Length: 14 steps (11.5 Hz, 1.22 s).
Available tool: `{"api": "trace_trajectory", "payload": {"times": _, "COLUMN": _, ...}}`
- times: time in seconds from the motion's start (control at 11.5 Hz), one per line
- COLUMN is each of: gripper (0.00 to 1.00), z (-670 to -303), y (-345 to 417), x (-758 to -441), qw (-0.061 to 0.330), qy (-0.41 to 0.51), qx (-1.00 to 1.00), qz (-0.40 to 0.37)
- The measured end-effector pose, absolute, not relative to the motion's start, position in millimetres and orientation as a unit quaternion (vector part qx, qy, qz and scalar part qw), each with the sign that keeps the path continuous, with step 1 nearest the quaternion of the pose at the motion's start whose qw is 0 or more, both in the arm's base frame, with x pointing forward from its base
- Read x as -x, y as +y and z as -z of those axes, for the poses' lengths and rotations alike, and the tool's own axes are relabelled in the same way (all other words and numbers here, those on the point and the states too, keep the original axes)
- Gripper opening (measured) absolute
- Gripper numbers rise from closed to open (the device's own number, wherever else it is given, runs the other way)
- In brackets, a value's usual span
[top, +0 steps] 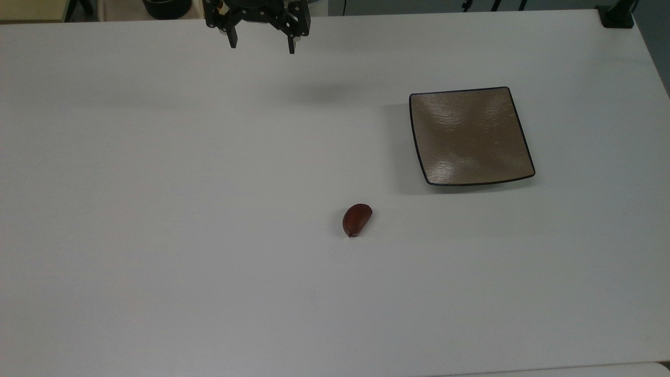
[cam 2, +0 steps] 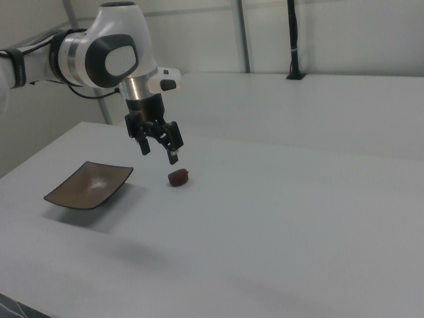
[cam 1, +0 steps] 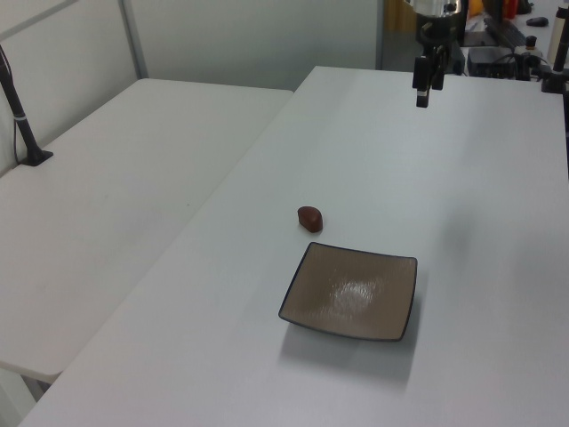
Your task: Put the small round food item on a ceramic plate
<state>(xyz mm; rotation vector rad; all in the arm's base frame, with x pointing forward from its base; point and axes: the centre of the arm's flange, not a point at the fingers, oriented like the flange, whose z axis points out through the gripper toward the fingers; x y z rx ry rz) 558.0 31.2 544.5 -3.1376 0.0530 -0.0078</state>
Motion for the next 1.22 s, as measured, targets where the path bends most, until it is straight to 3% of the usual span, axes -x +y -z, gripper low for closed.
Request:
{"api": "trace_trajectory", "payload": {"times": 0.96, "gripper": 1.0, "z": -539, "y": 37, "x": -560, "qw": 0.003, "qy": 0.014, "qx": 1.0, "qz": 0.018}}
{"api": "trace_trajectory", "payload": {"times": 1.22, "gripper": 1.0, "z": -527, "y": 51, "x": -582, "qw": 0.016, "qy": 0.098, "qx": 0.993, "qz": 0.068}}
